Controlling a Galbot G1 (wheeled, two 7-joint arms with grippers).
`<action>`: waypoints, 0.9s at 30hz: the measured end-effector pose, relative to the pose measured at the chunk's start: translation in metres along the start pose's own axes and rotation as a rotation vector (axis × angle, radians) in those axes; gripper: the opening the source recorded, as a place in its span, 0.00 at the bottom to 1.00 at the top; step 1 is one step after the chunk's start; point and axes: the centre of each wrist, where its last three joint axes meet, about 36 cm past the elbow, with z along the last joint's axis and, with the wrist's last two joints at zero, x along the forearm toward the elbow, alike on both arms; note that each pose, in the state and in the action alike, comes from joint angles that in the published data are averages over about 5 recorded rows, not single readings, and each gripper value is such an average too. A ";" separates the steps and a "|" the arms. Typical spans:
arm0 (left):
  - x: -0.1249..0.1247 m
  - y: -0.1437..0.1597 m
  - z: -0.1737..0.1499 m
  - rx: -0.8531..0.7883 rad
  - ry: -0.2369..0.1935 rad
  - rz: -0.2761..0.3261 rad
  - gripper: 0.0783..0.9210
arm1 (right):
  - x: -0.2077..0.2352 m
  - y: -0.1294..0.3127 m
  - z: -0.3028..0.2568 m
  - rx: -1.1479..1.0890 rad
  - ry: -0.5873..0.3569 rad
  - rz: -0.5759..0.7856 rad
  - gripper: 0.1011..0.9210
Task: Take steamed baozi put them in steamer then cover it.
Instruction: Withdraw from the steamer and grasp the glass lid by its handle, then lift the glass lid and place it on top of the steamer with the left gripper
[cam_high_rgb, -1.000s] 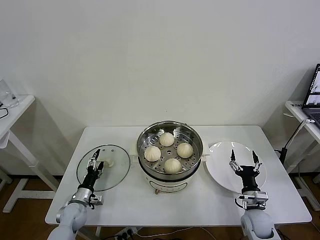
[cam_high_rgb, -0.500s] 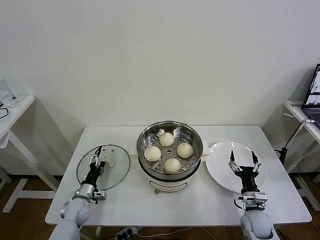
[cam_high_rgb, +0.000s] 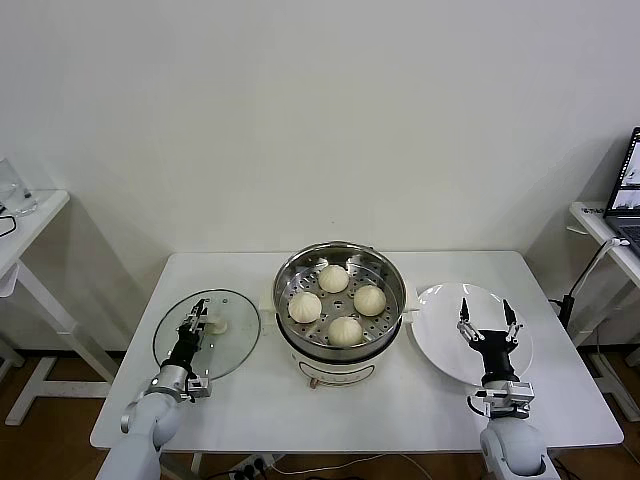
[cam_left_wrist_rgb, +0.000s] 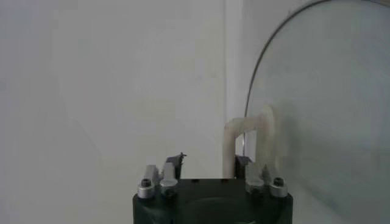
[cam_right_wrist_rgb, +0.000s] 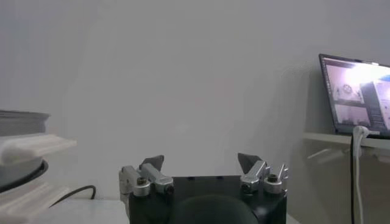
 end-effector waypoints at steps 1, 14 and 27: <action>0.000 -0.001 0.001 0.001 0.001 0.002 0.35 | 0.000 0.000 0.000 0.000 0.000 0.000 0.88; 0.006 0.010 0.013 0.023 0.017 -0.018 0.13 | 0.001 0.002 0.003 0.004 -0.008 -0.001 0.88; 0.014 0.118 0.032 0.019 0.063 -0.255 0.13 | 0.000 0.011 0.004 -0.001 -0.012 -0.011 0.88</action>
